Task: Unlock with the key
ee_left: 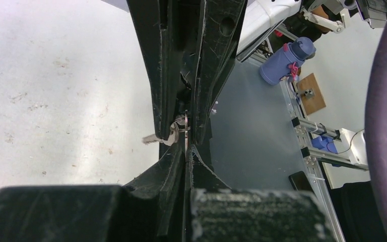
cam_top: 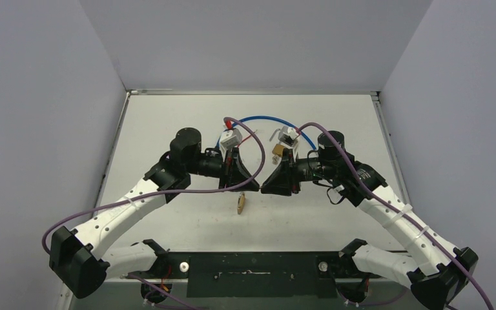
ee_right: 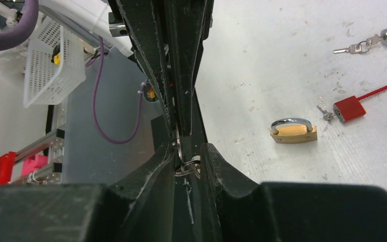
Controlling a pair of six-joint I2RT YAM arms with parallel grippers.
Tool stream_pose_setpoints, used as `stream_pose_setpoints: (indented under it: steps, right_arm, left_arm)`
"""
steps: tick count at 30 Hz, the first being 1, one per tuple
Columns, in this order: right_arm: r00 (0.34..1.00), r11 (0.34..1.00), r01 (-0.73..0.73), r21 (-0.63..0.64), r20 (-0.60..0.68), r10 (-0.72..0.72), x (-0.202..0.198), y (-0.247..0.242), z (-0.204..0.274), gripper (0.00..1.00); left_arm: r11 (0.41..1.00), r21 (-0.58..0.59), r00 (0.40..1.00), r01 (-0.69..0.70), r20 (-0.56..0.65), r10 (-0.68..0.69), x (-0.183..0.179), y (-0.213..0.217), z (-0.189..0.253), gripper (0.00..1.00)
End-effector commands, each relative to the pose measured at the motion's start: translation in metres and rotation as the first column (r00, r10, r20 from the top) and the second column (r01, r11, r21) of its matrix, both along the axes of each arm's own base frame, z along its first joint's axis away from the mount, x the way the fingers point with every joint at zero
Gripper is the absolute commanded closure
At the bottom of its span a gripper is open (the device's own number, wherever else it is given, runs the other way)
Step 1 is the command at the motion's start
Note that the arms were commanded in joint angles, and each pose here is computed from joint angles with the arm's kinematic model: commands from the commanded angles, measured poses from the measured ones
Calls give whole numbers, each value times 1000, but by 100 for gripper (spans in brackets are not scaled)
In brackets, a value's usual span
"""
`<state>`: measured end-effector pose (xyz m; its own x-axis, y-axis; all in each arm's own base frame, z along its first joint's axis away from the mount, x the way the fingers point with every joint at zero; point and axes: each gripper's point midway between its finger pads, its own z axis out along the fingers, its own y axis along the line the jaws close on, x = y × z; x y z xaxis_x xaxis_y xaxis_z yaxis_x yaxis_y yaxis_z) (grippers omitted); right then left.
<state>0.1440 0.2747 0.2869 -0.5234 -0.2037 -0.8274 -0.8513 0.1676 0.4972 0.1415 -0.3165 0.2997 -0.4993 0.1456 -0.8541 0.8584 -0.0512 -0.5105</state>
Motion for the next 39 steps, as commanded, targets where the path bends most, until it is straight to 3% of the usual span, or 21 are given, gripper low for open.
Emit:
stream_pose_setpoints:
  steps: [1, 2, 5, 6, 13, 22, 24, 29, 33, 38, 39]
  right_arm:
    - [996, 998, -22, 53, 92, 17, 0, 2, 27, 87]
    - [996, 998, -23, 55, 93, 18, -1, 2, 27, 84]
    - [995, 998, -23, 61, 103, 16, -1, 1, 30, 55]
    - [994, 998, -21, 63, 106, 15, -1, 1, 31, 52]
    - [993, 998, -8, 65, 117, 0, 2, 1, 34, 58]
    - [991, 998, 17, 64, 130, -25, 9, 2, 34, 53]
    - [992, 998, 15, 64, 128, -23, 9, 3, 33, 57]
    - [993, 998, 7, 62, 120, -14, 8, 3, 30, 85]
    - [993, 998, 2, 65, 121, -10, 7, 3, 31, 100]
    - [993, 998, -18, 68, 116, 10, 3, 4, 31, 100]
    - [994, 997, -25, 68, 112, 17, 2, 4, 30, 94]
  left_arm:
    - [997, -71, 996, 36, 80, -30, 2, -1, 30, 100]
    - [997, -69, 996, 37, 78, -31, 2, -1, 29, 100]
    - [997, -64, 997, 35, 77, -30, 4, -1, 27, 100]
    - [998, -60, 997, 35, 76, -30, 4, 0, 26, 100]
    - [998, -44, 997, 41, 69, -37, 6, 2, 22, 100]
    - [998, -36, 997, 56, 57, -54, 4, 3, 18, 100]
    - [998, -37, 997, 55, 58, -53, 4, 4, 17, 100]
    - [997, -38, 997, 61, 59, -58, 3, 5, 17, 100]
    - [998, -38, 997, 52, 59, -50, 5, 8, 16, 100]
    - [998, -44, 997, 47, 64, -45, 6, 10, 18, 100]
    - [998, -47, 997, 46, 66, -43, 6, 10, 20, 100]
